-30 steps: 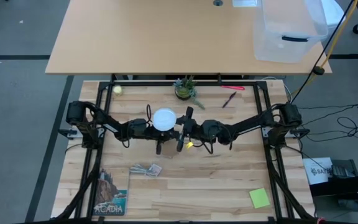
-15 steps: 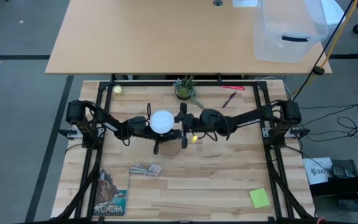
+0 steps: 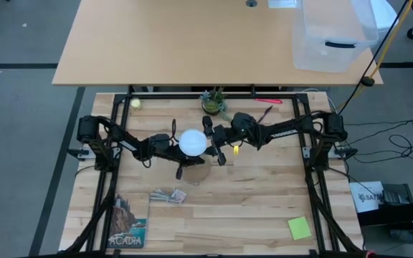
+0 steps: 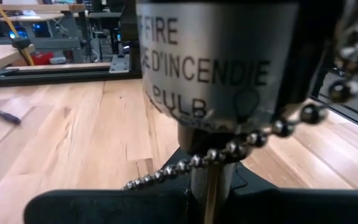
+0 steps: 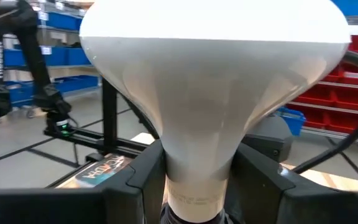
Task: Screw lightbulb
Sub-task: Remove the lightbulb from the lamp
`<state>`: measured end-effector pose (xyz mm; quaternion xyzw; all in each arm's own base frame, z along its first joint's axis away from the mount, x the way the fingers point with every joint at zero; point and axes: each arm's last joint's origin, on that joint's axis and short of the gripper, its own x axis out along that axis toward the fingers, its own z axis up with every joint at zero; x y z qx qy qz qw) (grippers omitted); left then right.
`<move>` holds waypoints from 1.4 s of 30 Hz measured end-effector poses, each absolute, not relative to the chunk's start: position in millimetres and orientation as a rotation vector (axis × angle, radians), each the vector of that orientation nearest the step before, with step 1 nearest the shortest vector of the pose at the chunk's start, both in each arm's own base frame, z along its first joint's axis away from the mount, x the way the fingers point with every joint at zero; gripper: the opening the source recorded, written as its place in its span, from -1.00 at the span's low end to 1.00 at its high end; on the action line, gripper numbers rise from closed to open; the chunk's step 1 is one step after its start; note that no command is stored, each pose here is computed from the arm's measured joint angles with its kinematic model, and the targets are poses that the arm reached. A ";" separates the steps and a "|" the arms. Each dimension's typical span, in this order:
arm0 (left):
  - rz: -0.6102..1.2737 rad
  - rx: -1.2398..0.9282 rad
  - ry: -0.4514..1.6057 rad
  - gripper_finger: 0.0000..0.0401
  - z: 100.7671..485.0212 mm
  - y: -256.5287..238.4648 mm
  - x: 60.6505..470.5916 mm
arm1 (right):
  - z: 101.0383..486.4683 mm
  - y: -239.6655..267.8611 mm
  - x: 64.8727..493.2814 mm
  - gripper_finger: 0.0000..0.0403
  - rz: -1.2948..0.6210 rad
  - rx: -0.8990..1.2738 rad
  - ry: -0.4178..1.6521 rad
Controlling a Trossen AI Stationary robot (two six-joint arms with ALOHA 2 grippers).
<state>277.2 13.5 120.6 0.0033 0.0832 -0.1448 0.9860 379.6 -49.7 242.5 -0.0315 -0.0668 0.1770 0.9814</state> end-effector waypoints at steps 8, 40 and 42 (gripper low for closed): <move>-0.335 0.002 0.198 -0.89 117.7 11.5 276.1 | 254.7 -50.3 386.8 -0.25 0.424 -0.062 -0.134; -0.451 0.009 0.187 -0.89 117.7 8.2 274.5 | 281.1 -47.2 402.2 -0.24 0.658 -0.055 -0.003; -0.451 0.012 0.186 -0.89 117.7 8.2 274.5 | 282.5 -47.3 402.7 -0.24 0.662 -0.056 0.001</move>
